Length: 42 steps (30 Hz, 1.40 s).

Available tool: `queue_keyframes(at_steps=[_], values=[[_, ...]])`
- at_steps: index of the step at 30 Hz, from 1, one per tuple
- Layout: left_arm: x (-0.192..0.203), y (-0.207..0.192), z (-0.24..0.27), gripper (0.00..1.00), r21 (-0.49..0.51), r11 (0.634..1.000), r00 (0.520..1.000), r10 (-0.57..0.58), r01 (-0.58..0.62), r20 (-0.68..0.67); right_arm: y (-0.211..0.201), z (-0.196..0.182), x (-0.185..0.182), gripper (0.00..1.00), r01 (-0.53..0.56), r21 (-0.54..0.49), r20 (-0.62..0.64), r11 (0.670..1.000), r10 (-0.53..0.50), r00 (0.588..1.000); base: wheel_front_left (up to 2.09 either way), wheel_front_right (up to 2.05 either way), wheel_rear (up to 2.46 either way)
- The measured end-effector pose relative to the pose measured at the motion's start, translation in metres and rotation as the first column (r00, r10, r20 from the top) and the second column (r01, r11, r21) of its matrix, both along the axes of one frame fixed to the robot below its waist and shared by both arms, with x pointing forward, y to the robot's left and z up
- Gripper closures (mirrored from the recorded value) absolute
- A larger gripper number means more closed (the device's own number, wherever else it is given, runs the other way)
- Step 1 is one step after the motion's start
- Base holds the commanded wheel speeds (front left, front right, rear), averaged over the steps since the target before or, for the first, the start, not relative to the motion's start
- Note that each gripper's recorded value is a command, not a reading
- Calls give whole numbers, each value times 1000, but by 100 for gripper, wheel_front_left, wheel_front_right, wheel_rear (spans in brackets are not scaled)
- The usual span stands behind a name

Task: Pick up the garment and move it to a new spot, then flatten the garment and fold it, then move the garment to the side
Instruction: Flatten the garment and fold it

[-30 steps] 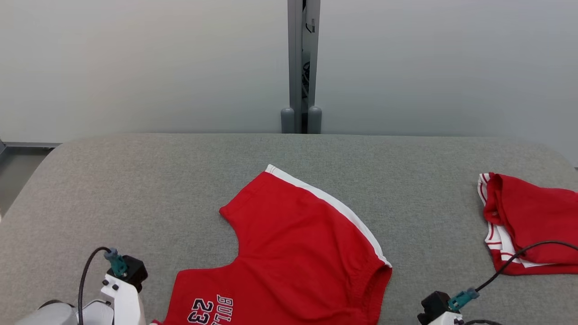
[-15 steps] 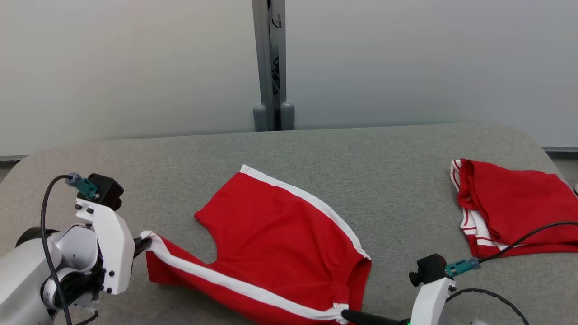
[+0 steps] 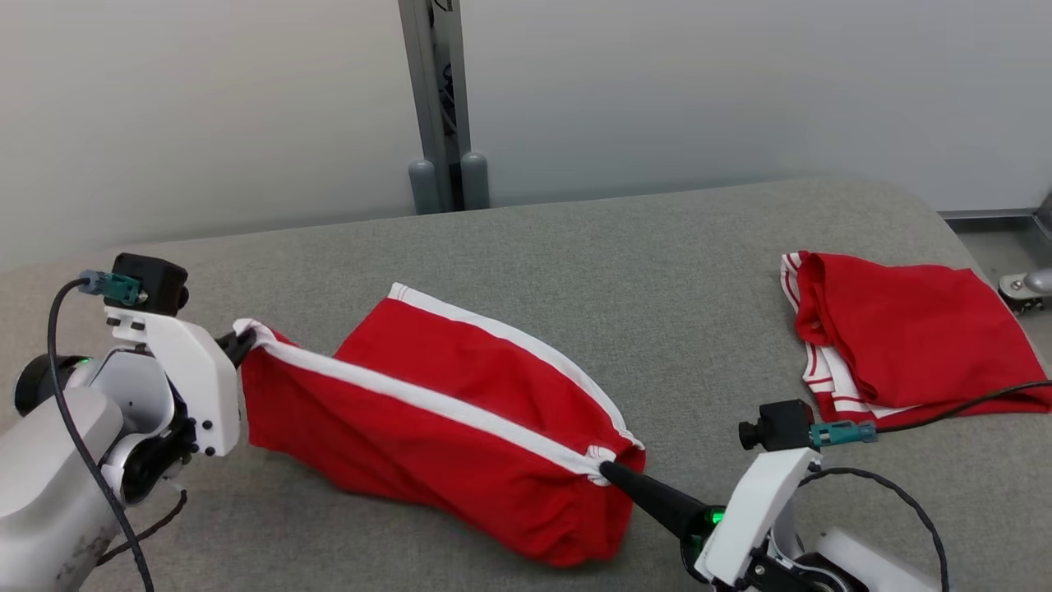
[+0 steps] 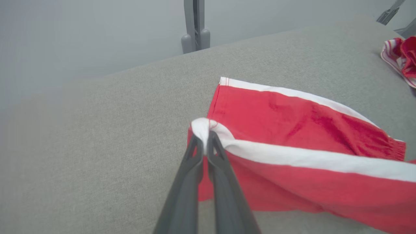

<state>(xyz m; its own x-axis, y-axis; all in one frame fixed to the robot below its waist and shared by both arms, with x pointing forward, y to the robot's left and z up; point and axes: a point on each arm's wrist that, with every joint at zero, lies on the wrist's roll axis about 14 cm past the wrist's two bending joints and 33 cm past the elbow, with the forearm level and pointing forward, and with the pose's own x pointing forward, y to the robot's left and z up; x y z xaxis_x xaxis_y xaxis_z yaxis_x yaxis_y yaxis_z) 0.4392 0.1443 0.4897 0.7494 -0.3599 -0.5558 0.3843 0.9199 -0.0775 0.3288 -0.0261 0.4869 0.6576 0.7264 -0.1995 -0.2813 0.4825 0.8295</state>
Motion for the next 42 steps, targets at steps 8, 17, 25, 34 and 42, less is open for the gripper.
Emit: queue_keyframes(at_steps=[8, 17, 25, 34, 42], values=[[40, -12, -6, 100, -7, 1000, 996, 18, -17, 85, -5, -1, 30, 100, 118, 45, -5, 992, -117, 993, 0, 0, 0], [78, -42, -37, 100, 36, 998, 997, -44, 42, 60, -5, -13, 59, 100, 205, 86, -75, 975, -199, 977, 0, 0, 0], [105, -68, -56, 100, 58, 994, 994, -91, 88, 63, -26, -32, 73, 100, 306, 74, -131, 949, -295, 947, 0, 0, 0], [115, -92, -74, 100, 65, 990, 990, -130, 126, 53, -50, -46, 77, 100, 411, 66, -175, 909, -395, 902, 0, 0, 0], [131, -91, -91, 100, 95, 989, 992, -120, 116, 42, -51, -50, 85, 100, 431, 69, -190, 900, -412, 891, 0, 0, 0]])
